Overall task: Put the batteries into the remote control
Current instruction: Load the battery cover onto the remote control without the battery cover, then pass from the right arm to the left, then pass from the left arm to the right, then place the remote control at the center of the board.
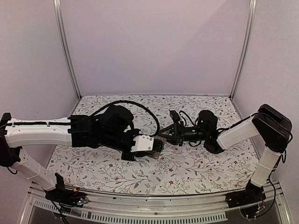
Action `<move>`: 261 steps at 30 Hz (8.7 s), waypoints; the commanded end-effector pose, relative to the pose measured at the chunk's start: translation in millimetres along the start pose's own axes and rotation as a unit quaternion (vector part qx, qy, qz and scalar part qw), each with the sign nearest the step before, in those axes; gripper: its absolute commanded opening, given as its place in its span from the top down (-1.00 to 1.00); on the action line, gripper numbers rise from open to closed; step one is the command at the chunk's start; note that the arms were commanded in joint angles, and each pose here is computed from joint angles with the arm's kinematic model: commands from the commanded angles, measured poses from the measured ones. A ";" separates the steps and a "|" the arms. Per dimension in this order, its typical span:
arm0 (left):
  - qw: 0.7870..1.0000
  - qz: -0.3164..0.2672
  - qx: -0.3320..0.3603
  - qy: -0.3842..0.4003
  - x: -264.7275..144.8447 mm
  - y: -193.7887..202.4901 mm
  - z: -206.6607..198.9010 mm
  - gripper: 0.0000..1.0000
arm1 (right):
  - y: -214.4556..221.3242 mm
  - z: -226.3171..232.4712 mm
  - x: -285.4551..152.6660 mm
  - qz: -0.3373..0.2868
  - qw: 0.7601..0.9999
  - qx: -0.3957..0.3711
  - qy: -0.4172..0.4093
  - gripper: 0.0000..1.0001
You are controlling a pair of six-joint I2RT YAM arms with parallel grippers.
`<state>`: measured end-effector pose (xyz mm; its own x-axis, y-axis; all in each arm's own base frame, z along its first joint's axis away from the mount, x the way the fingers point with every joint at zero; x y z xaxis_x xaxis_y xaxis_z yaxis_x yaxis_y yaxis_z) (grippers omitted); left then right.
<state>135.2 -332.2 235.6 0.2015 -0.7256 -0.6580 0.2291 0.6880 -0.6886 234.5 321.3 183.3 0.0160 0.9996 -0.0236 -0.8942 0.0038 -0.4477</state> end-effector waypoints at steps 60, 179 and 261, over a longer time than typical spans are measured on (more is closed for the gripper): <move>0.925 -0.129 -0.350 -0.070 -33.8 4.3 46.4 -0.34 | -16.2 58.1 -6.5 0.014 0.984 -0.176 0.033 0.93; 0.880 -0.281 -0.375 0.079 -18.5 -54.5 56.6 0.38 | -43.1 153.4 -66.3 -0.050 0.912 -0.403 0.057 -0.97; 0.716 -0.196 -0.618 -0.258 -75.4 113.8 108.2 -0.99 | -28.6 -94.8 55.4 0.482 0.691 -0.255 0.474 0.45</move>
<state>248.0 -205.9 238.6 0.7356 -0.5555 -0.3876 -0.6074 -0.2877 -0.7404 299.8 374.0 116.8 0.0168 0.1103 -0.9938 -0.4427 -0.8903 -0.1063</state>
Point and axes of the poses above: each gripper's point midway between its finger pads, its own x axis out along the fingers, its own z axis along the line the jaws close on, y = z × x, the point moved 7 cm from there along -x, back along the fingers, and after that the axes turned 10 degrees about -x, right-handed, at the moved point
